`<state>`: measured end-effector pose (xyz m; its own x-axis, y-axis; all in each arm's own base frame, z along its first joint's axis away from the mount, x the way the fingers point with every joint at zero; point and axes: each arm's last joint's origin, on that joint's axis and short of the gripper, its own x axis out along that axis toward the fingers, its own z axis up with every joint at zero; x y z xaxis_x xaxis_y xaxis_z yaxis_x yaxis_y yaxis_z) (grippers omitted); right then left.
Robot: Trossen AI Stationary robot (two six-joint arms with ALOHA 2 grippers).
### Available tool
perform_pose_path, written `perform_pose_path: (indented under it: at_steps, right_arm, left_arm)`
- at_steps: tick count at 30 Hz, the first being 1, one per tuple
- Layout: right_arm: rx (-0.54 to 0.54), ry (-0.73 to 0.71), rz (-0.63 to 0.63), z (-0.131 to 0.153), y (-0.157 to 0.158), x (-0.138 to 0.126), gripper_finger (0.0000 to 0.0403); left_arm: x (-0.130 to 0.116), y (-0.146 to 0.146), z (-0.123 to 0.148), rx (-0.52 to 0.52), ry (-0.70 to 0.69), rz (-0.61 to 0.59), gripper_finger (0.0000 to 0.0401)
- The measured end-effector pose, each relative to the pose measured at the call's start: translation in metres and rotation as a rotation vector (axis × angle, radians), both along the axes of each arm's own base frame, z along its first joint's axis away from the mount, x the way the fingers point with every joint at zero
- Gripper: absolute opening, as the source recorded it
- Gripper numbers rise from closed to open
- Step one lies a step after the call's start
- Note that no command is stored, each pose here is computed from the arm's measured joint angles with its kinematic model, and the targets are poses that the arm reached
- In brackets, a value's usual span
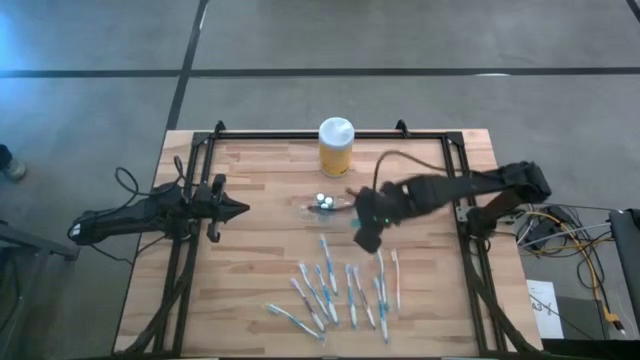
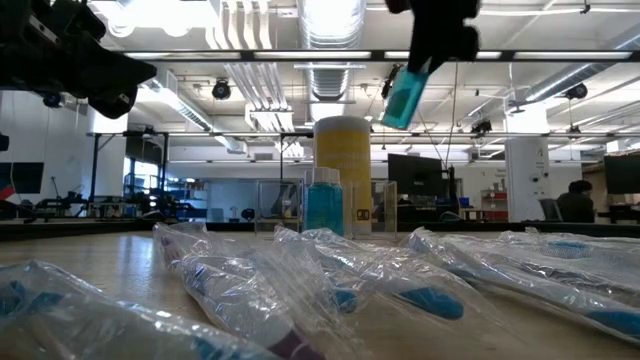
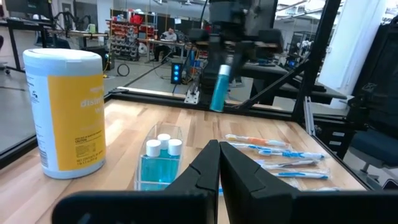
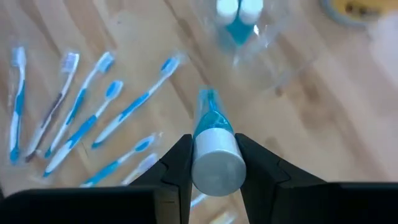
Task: Pick & Place toothbrushing station
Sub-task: Put the blue mouthwash into the transparent organizer
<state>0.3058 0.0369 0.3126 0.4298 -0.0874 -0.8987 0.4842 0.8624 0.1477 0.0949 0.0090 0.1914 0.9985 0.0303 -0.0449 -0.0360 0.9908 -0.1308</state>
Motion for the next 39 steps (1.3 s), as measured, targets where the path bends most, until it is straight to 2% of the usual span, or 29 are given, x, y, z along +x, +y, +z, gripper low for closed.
perform_pose_path:
  at_steps: [5,12,19,22,30,35,39]
  right_arm:
    - [-0.005,-0.085,0.13,0.004,-0.029,0.012,0.0088]
    - [-0.13,-0.164,0.23,0.032,-0.058,0.014,0.0088]
    - [-0.206,-0.184,0.263,0.054,-0.08,0.012,0.0088]
    - [-0.238,-0.175,0.31,0.053,-0.081,0.012,0.0088]
    - [-0.228,-0.115,0.363,0.037,-0.078,0.024,0.0088]
    - [-0.252,-0.052,0.478,0.028,-0.076,0.029,0.0088]
    - [-0.292,-0.006,0.565,0.031,-0.077,0.026,0.0088]
  left_arm:
    - [0.0,0.0,0.0,0.003,0.0,0.007,0.0014]
    - [0.0,0.001,0.0,-0.041,-0.002,0.044,0.0014]
    - [0.0,0.002,0.0,-0.012,-0.002,0.067,0.0012]
    - [0.0,0.002,0.001,0.026,-0.002,0.067,0.0006]
    - [-0.001,0.002,0.004,0.021,-0.011,0.067,0.0014]
    - [0.0,0.002,-0.003,0.028,0.034,0.067,0.0022]
    - [0.0,0.002,-0.003,0.028,0.035,0.083,0.0023]
